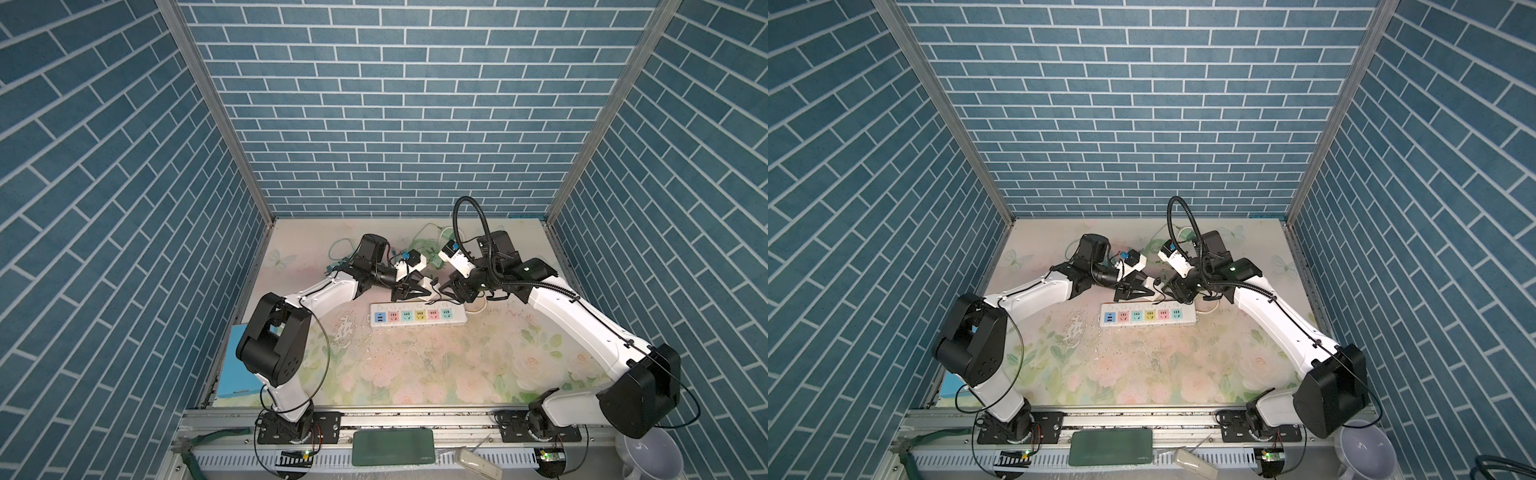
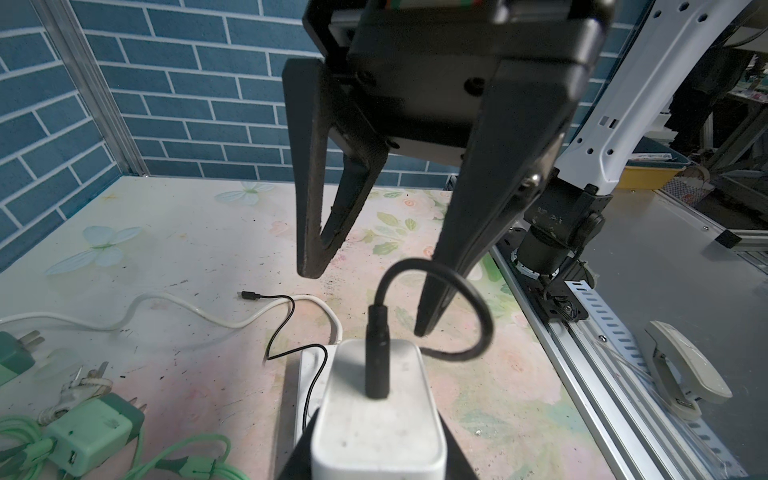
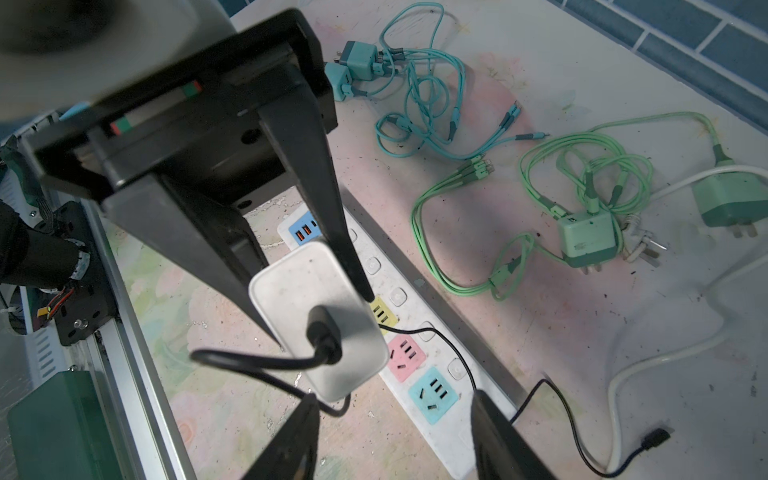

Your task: Insert the plug

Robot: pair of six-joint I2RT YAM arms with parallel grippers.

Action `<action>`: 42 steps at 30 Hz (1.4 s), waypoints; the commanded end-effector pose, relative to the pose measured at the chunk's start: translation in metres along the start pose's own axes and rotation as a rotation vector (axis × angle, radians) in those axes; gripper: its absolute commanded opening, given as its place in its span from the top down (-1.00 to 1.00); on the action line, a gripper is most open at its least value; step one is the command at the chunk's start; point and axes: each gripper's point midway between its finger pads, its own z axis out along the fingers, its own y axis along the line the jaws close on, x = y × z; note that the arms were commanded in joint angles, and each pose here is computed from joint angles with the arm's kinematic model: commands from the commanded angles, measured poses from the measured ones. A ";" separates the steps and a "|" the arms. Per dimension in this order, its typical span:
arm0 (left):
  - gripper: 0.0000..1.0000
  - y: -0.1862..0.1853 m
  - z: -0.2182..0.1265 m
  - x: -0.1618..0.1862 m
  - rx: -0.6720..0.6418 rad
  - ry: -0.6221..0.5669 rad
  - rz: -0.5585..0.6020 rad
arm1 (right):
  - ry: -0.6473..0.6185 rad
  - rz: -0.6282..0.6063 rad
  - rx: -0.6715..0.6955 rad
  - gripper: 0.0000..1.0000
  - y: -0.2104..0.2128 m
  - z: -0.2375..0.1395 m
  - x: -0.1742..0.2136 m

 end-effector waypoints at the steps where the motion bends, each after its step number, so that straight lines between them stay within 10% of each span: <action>1: 1.00 -0.006 -0.004 -0.020 0.018 -0.043 0.046 | -0.011 -0.048 -0.004 -0.16 -0.001 0.004 -0.008; 42: 1.00 -0.017 0.001 -0.015 0.123 -0.054 0.034 | -0.044 -0.093 -0.195 0.25 0.033 0.014 -0.023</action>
